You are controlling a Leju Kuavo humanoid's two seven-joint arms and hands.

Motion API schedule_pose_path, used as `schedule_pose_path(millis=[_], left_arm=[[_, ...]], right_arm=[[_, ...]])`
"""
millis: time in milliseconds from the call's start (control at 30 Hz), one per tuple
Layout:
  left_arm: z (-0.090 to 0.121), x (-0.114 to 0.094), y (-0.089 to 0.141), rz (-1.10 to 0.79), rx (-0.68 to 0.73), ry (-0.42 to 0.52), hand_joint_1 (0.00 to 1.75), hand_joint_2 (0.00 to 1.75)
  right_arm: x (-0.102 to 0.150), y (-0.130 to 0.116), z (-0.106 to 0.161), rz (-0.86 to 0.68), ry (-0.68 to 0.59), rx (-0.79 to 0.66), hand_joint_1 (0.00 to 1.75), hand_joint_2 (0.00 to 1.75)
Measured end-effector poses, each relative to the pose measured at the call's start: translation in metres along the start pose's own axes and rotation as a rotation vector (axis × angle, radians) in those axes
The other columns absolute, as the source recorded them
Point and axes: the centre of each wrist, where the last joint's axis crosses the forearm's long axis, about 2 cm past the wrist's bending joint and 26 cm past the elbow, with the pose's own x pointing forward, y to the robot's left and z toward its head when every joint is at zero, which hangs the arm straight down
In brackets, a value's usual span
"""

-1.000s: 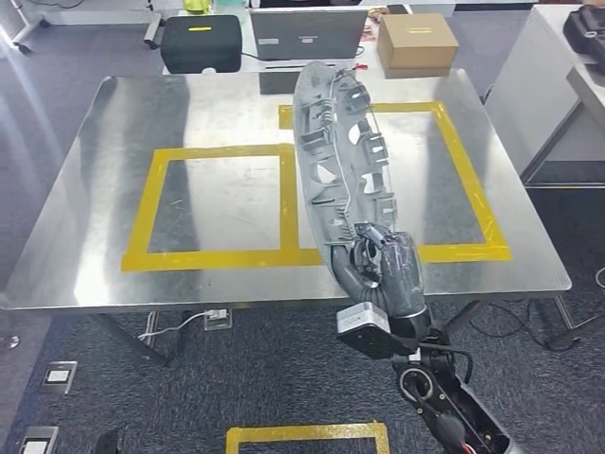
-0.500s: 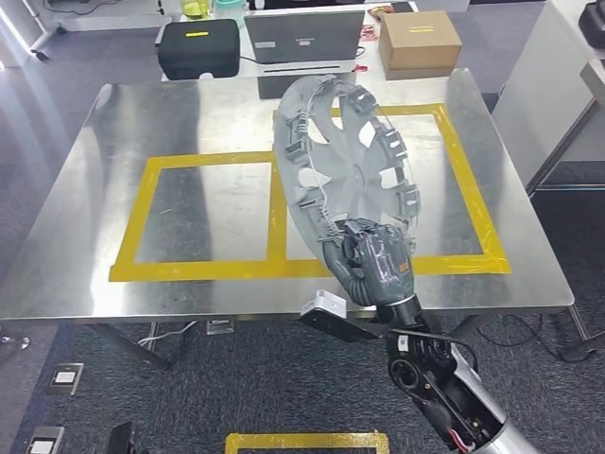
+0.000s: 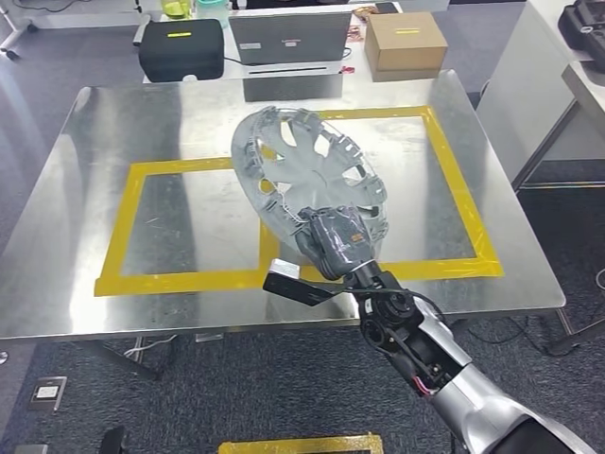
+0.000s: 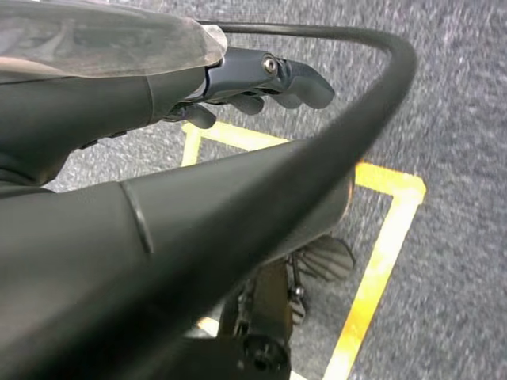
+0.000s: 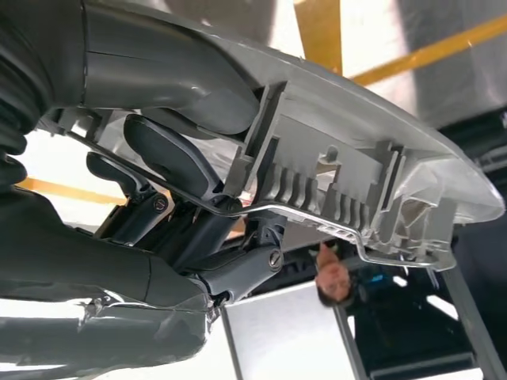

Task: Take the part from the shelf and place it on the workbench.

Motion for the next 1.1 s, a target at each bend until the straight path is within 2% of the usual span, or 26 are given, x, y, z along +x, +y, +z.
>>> schedule_pose_path(millis=[300,433,467,600,1000,1100], left_arm=[[0.000,0.002,-0.003,-0.020,-0.009,-0.018,0.00,0.00],[0.000,0.003,-0.003,-0.038,-0.013,-0.030,0.00,1.75],[0.000,0.002,-0.003,-0.041,-0.014,-0.030,0.00,1.75],[0.000,0.002,-0.003,-0.041,-0.013,-0.026,0.00,0.00],[0.000,0.001,-0.002,-0.030,-0.009,-0.008,0.00,0.00],[0.000,0.001,-0.002,-0.029,-0.009,-0.007,0.00,0.00]], right_arm=[[0.001,0.007,-0.033,0.048,0.012,0.118,1.75,1.75],[0.003,0.011,-0.040,0.056,0.021,0.151,0.00,0.00],[0.003,0.012,-0.041,0.057,0.025,0.158,0.00,0.00],[0.002,0.015,-0.042,0.050,0.057,0.189,0.00,0.00],[-0.008,0.027,-0.035,0.032,0.175,0.282,0.00,0.00],[-0.010,0.029,-0.034,-0.034,0.174,0.295,0.00,0.00]])
